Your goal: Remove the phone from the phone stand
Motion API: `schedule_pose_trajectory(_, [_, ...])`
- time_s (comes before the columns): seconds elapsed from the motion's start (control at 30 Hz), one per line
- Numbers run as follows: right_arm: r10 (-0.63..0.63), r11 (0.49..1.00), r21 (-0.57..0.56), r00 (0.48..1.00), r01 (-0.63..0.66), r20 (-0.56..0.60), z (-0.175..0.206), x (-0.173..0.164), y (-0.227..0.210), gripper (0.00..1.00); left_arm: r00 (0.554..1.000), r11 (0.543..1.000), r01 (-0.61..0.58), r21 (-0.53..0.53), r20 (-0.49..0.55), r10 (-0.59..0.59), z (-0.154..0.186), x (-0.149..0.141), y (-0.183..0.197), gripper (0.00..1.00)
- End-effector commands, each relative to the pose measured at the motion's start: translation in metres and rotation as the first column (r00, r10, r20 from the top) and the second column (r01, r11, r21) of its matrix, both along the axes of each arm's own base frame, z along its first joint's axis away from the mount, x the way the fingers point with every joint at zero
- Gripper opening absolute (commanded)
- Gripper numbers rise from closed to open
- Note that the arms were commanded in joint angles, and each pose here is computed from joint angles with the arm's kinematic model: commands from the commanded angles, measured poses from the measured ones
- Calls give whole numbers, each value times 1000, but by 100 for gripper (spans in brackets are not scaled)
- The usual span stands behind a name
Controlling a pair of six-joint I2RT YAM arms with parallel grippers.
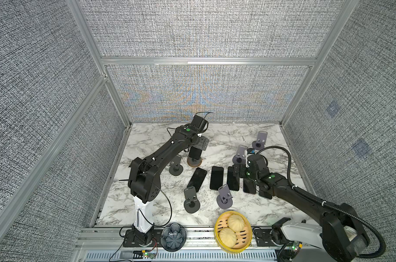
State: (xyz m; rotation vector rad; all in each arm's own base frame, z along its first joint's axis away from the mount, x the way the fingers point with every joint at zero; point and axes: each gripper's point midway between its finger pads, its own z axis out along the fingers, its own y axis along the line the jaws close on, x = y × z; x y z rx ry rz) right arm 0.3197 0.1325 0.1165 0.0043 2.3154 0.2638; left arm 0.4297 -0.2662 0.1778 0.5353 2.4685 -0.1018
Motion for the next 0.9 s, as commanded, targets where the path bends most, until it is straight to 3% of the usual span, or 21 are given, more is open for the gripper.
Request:
schedule_pose_trajectory(0.0, [-11,1000,-9,1000,11,14,3,3,-1,99,998,989,56,-135,28,-52,12,8,-22,100])
schedule_pose_trajectory(0.37, [-12,1000,-13,1000,12,10,2,4,-2,99,1000,994,23,-106,16,-21,-6,21,-14,100])
schedule_pose_trajectory(0.63, [-12,1000,-13,1000,12,7,1,4,-2,99,998,997,34,-74,-42,-37,-43,23,-17,100])
schedule_pose_trajectory(0.87, [-13,1000,-14,1000,13,7,1,4,-2,99,999,998,28,-60,-43,-31,-46,23,-15,84])
